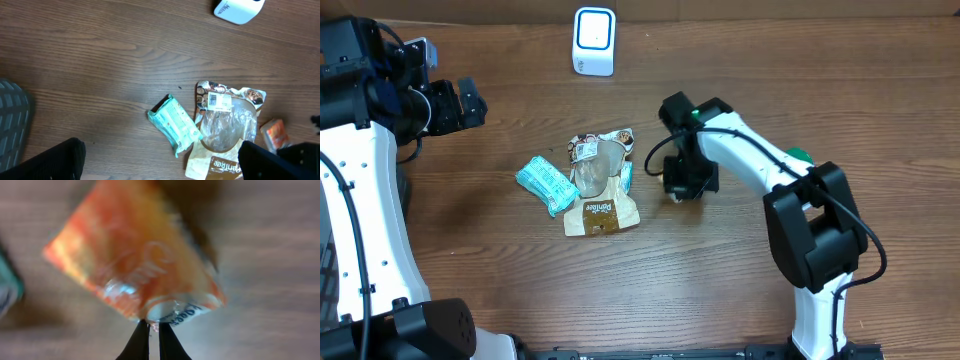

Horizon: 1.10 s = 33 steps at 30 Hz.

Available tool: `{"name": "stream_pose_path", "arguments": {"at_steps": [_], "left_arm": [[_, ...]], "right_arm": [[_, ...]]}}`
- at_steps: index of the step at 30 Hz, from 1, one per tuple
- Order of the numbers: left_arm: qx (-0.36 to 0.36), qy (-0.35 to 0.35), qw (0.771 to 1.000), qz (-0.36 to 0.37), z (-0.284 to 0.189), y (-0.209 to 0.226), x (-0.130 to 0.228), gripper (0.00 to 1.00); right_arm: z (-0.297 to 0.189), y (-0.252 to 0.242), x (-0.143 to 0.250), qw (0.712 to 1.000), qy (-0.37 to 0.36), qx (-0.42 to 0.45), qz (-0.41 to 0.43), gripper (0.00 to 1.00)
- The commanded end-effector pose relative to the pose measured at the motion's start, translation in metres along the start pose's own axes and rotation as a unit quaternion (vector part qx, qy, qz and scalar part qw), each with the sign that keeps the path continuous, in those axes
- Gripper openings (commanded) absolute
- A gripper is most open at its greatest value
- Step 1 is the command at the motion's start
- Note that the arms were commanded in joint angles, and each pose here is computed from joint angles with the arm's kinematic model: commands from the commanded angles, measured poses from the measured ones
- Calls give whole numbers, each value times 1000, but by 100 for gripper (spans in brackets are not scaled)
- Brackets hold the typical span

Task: Scan the item barcode
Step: 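Move the right gripper to the orange tissue pack and grasp it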

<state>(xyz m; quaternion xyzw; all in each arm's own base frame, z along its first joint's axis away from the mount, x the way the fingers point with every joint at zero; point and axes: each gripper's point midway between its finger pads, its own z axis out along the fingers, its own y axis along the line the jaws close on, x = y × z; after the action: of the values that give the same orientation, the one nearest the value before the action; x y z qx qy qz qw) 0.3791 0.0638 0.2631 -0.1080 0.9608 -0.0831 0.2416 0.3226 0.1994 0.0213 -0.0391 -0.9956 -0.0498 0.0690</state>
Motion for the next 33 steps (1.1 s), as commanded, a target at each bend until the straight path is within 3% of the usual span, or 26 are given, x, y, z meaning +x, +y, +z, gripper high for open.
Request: {"name": "stream_pose_path", "arguments": {"at_steps": [1, 7, 14, 21, 26, 33], "left_arm": [[0, -11, 1000, -7, -5, 0, -6, 100], [0, -11, 1000, -7, -5, 0, -6, 100], [0, -11, 1000, -7, -5, 0, -6, 100], [0, -11, 1000, -7, -5, 0, -6, 100], [0, -11, 1000, -7, -5, 0, -6, 100], [0, -11, 1000, -7, -5, 0, -6, 100]], "right_arm": [[-5, -30, -29, 997, -55, 48, 29, 5], [-19, -51, -77, 989, -133, 50, 34, 5], [-65, -31, -114, 982, -188, -10, 13, 9], [-75, -42, -159, 957, -286, 32, 29, 7], [-47, -43, -168, 960, -275, 40, 29, 7], [-28, -22, -156, 973, -228, -14, 11, 8]]}}
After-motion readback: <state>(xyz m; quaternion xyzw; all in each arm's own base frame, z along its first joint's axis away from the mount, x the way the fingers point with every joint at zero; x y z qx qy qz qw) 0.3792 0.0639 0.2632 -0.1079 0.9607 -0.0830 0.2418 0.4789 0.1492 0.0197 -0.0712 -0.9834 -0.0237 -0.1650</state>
